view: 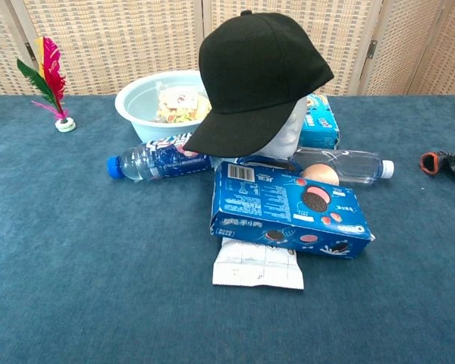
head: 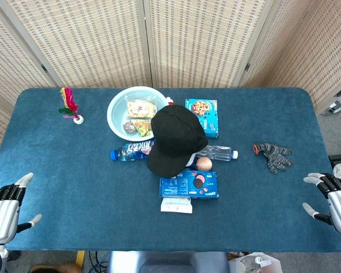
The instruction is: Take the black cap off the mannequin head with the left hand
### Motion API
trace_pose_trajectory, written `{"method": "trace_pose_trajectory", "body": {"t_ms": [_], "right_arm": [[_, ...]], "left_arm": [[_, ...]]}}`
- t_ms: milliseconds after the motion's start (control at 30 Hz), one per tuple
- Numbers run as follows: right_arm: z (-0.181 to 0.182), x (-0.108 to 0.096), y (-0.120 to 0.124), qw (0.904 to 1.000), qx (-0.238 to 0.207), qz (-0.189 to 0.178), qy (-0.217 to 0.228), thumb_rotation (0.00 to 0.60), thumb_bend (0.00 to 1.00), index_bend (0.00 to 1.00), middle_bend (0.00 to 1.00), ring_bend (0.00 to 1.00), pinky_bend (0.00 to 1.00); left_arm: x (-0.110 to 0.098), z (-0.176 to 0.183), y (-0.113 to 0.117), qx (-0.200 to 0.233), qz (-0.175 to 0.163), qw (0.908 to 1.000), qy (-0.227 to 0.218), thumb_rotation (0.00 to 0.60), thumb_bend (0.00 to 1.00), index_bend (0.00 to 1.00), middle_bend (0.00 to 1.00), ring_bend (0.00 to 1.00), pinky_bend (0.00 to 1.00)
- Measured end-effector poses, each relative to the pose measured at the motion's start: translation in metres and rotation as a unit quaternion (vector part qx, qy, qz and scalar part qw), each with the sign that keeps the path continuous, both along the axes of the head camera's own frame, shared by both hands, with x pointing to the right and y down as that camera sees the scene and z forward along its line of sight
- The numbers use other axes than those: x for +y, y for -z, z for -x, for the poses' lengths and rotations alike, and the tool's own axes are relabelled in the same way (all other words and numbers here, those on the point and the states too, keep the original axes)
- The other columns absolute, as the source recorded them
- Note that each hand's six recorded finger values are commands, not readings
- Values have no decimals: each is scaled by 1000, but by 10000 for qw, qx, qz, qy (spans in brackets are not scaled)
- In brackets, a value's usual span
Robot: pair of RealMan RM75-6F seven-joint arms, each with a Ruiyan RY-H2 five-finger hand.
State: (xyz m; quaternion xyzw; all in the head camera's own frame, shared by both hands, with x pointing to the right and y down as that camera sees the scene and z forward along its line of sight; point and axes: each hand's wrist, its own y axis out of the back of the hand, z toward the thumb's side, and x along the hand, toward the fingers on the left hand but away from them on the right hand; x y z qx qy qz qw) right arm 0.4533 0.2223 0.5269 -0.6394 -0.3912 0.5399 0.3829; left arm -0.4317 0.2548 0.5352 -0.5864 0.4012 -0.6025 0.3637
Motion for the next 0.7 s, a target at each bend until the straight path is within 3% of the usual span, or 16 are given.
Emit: {"method": "trace_pose_trajectory", "body": {"t_ms": [500, 700], "right_arm": [[-1, -8, 9, 9998, 46, -194, 7, 600, 197, 326, 287, 215, 322], [-2, -11, 14, 9996, 86, -271, 8, 600, 197, 325, 286, 215, 322]], "left_arm": [[-7, -6, -3, 180, -61, 9997, -177, 600, 74, 61, 150, 212, 171], [-20, -20, -9, 543, -127, 9973, -468, 600, 74, 121, 179, 315, 235]]}}
